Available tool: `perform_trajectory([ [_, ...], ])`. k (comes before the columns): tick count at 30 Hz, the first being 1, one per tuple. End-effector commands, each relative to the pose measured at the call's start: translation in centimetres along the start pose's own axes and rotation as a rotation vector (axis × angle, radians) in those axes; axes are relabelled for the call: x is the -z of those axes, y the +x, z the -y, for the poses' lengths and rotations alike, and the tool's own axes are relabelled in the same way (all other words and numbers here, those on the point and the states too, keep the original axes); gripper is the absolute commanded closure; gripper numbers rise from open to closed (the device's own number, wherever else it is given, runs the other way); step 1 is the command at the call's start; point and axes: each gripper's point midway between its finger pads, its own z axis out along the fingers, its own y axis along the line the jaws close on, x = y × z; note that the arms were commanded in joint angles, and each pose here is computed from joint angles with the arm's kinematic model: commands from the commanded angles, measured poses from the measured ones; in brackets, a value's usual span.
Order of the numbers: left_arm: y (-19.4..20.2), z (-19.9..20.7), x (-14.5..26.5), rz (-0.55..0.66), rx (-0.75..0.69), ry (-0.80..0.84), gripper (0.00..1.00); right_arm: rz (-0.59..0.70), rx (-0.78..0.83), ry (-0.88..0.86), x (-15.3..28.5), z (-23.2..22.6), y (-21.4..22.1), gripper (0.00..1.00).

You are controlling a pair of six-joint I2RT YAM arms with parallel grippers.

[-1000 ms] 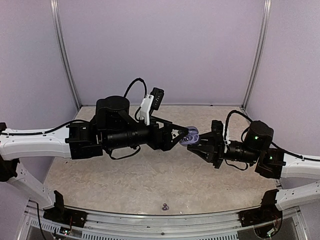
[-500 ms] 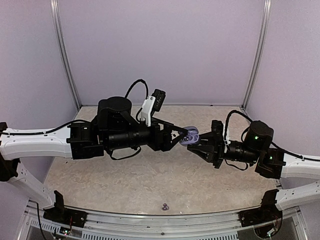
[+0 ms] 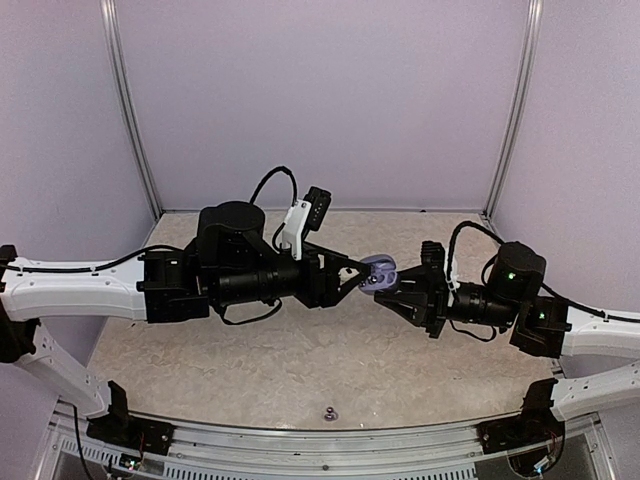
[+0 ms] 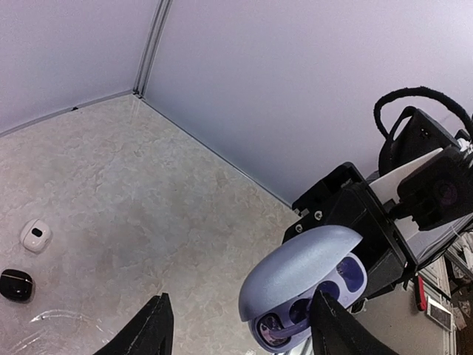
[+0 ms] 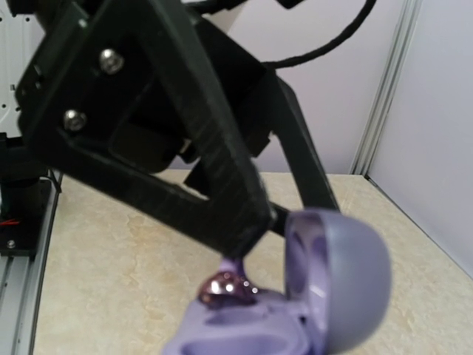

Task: Insert the wireless bluetooth earbuds into the charging case
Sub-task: Adjust the left earbud in the left side groove of the charging case.

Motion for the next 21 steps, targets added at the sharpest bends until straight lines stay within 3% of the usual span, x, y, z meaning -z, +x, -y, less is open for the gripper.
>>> perform_trajectory([
  [1,1.17,-0.84,-0.1,-0.029,-0.017,-0.023,0.34,0.087,0.009,0.014,0.49,0.11,-2.73,1.0],
  [21,1.14,-0.02,-0.4,-0.03,-0.015,0.012,0.24,0.087,0.003,0.011,0.58,0.03,-2.69,1.0],
])
